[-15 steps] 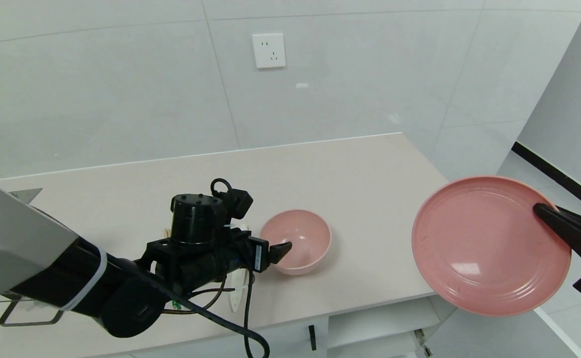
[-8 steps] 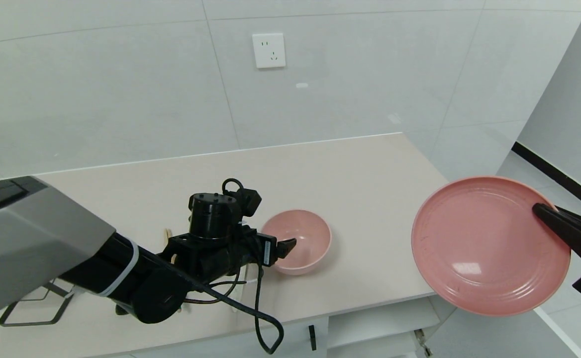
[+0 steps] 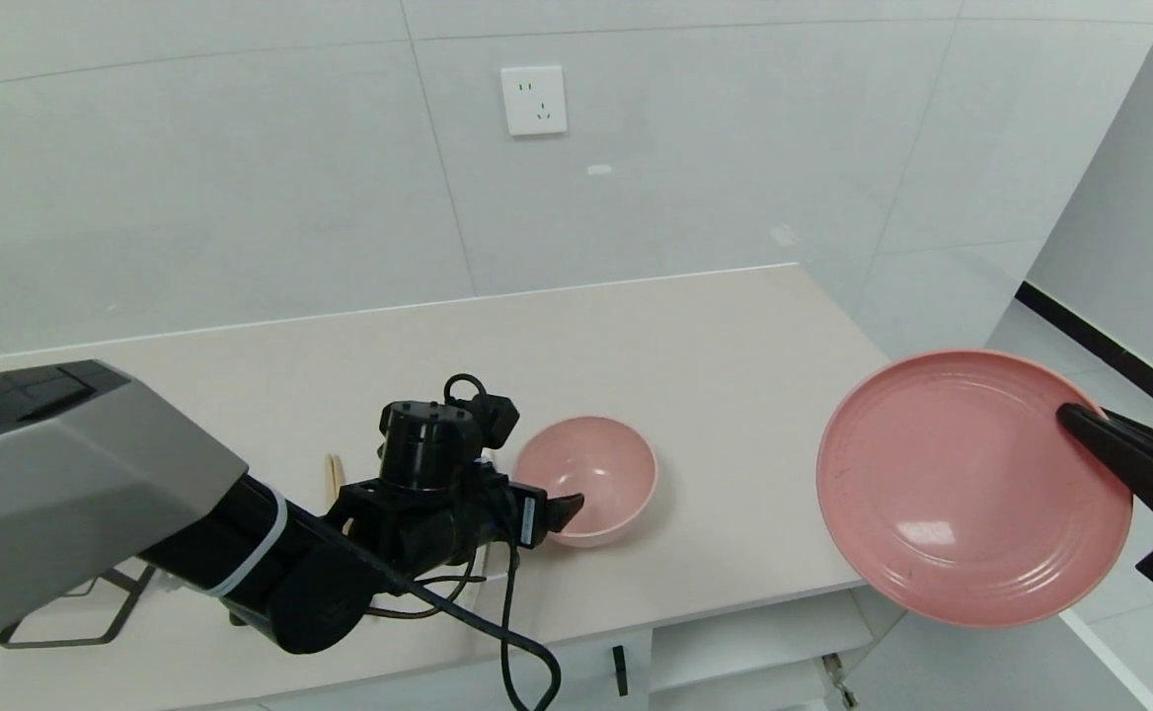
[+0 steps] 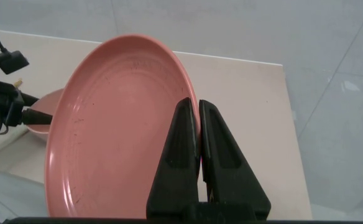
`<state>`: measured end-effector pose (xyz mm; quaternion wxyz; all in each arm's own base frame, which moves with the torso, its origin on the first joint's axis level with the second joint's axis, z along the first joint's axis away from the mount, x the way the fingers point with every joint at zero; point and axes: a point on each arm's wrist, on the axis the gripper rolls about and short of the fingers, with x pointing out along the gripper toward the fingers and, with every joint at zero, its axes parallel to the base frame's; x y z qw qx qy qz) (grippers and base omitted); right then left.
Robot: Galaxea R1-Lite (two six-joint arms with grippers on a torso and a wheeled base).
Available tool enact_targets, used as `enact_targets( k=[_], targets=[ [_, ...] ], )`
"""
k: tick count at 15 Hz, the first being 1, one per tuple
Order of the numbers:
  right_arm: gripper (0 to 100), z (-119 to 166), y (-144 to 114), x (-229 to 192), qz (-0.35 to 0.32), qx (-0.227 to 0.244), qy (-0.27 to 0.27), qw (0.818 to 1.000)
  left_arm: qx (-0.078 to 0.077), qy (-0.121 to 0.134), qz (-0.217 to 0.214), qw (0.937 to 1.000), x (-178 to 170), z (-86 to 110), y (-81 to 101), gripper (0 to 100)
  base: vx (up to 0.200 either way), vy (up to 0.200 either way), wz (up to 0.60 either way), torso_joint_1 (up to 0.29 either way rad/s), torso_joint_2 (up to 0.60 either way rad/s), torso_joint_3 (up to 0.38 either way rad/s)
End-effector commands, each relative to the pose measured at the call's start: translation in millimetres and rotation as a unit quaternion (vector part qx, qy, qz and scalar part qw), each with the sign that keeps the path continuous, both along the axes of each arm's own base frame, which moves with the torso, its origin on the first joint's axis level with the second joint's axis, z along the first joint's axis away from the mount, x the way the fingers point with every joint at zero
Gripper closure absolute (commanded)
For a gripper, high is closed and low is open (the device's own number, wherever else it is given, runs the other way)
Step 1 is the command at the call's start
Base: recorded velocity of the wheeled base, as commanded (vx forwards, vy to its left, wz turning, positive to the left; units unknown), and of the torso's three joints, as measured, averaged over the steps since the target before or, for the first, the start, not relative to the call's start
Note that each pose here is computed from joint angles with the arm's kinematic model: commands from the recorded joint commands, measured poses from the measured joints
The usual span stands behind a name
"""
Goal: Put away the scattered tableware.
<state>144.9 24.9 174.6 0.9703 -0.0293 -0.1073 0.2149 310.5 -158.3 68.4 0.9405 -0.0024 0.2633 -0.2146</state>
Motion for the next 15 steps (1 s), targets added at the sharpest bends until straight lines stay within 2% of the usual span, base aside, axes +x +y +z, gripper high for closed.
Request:
enact_targets(
  k=[1, 2, 3, 6, 9, 11, 12, 13, 14, 15],
  targets=[
    [100, -0.1, 0.0, 0.1, 0.000, 0.000, 0.000, 1.000, 0.004, 0.010, 0.000, 0.9999, -4.5, -4.6, 2.3, 100, 0.000, 0.000, 0.00, 0.000, 0.00, 0.000],
    [100, -0.1, 0.0, 0.1, 0.000, 0.000, 0.000, 1.000, 0.002, 0.006, 0.000, 1.0000, -5.4, -4.8, 2.7, 100, 0.000, 0.000, 0.00, 0.000, 0.00, 0.000],
    [100, -0.1, 0.0, 0.1, 0.000, 0.000, 0.000, 1.000, -0.005, -0.009, 0.000, 0.9999, -4.6, -1.5, 2.3, 100, 0.000, 0.000, 0.00, 0.000, 0.00, 0.000],
    [100, -0.1, 0.0, 0.1, 0.000, 0.000, 0.000, 1.000, -0.031, -0.061, 0.004, 0.9977, -3.6, 20.2, 4.2, 100, 0.000, 0.000, 0.00, 0.000, 0.00, 0.000],
    [100, -0.1, 0.0, 0.1, 0.000, 0.000, 0.000, 1.000, -0.045, -0.091, 0.006, 0.9948, -7.0, 42.0, 8.7, 100, 0.000, 0.000, 0.00, 0.000, 0.00, 0.000],
    [100, -0.1, 0.0, 0.1, 0.000, 0.000, 0.000, 1.000, -0.053, -0.113, 0.011, 0.9921, -6.5, 51.8, 14.7, 100, 0.000, 0.000, 0.00, 0.000, 0.00, 0.000],
    [100, -0.4, 0.0, -0.1, 0.000, 0.000, 0.001, 1.000, -0.066, -0.139, 0.012, 0.9881, -3.6, 58.8, 20.3, 100, 0.000, 0.000, 0.00, 0.000, 0.00, 0.000],
    [100, -0.4, 0.0, -0.1, 0.000, 0.000, 0.001, 1.000, -0.073, -0.152, 0.014, 0.9855, -2.1, 62.3, 22.9, 100, 0.000, 0.000, 0.00, 0.000, 0.00, 0.000],
    [100, -0.4, 0.0, -0.1, 0.000, 0.000, 0.001, 1.000, -0.076, -0.165, 0.018, 0.9832, -1.1, 66.0, 25.8, 100, 0.000, 0.000, 0.00, 0.000, 0.00, 0.000],
    [100, -0.4, 0.0, -0.1, 0.000, 0.000, 0.001, 1.000, -0.069, -0.177, 0.022, 0.9816, -9.6, 73.8, 35.3, 100, 0.000, 0.000, 0.00, 0.000, 0.00, 0.000]
  ],
)
